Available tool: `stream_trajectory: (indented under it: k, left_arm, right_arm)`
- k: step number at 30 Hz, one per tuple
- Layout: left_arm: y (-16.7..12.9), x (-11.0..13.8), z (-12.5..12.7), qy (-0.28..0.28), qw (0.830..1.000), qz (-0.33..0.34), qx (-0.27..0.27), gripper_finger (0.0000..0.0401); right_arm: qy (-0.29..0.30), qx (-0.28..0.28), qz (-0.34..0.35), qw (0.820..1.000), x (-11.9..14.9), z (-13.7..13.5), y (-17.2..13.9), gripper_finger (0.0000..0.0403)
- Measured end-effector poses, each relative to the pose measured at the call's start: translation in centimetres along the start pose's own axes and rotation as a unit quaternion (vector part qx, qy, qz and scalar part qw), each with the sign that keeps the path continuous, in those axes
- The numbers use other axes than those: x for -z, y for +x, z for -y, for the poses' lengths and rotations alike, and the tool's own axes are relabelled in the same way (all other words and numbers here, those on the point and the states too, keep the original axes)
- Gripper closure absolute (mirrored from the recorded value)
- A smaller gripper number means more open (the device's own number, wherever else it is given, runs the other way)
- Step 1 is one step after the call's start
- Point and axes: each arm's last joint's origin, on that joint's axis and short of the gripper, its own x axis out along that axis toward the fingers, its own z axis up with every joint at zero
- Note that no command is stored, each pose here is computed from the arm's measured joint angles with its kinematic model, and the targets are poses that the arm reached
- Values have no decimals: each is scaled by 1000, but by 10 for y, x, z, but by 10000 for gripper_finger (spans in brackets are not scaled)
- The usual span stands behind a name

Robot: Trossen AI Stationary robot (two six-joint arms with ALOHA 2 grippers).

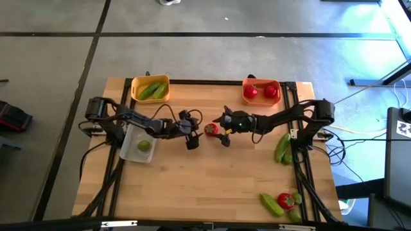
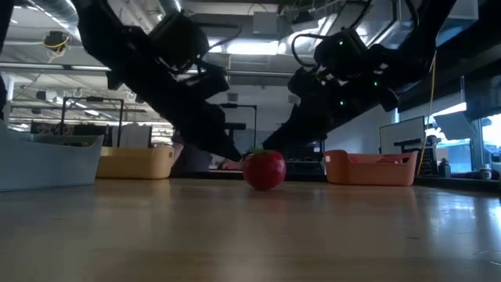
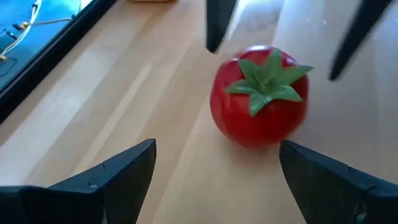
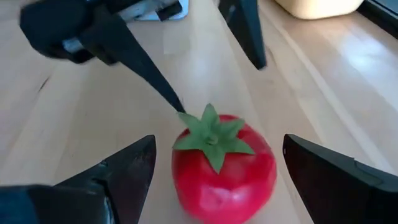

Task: Sort produce into baskets
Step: Put the left red tomato into the orange bin

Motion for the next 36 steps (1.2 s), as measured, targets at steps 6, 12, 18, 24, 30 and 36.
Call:
stream_trajectory:
  k: [6, 12, 18, 24, 30, 36]
  left_arm:
    - [14, 7, -5, -14, 1000, 1, 2, 64]
    - [20, 8, -4, -22, 1000, 13, 8, 64]
    - [20, 8, -4, -23, 1000, 15, 8, 64]
    - [20, 7, -4, -24, 1000, 17, 8, 64]
    - [20, 6, -4, -35, 999, 23, 8, 64]
    - [20, 6, -4, -37, 999, 23, 7, 64]
  right_arm:
    - [1, 0, -7, 1000, 6, 0, 14, 64]
    - [3, 3, -16, 1000, 11, 1, 21, 66]
    - [3, 3, -21, 1000, 12, 1, 22, 116]
    - [3, 3, -26, 1000, 12, 1, 22, 162]
    - [18, 1, -28, 999, 8, 1, 17, 150]
    - [14, 8, 2, 1000, -16, 1, -1, 153]
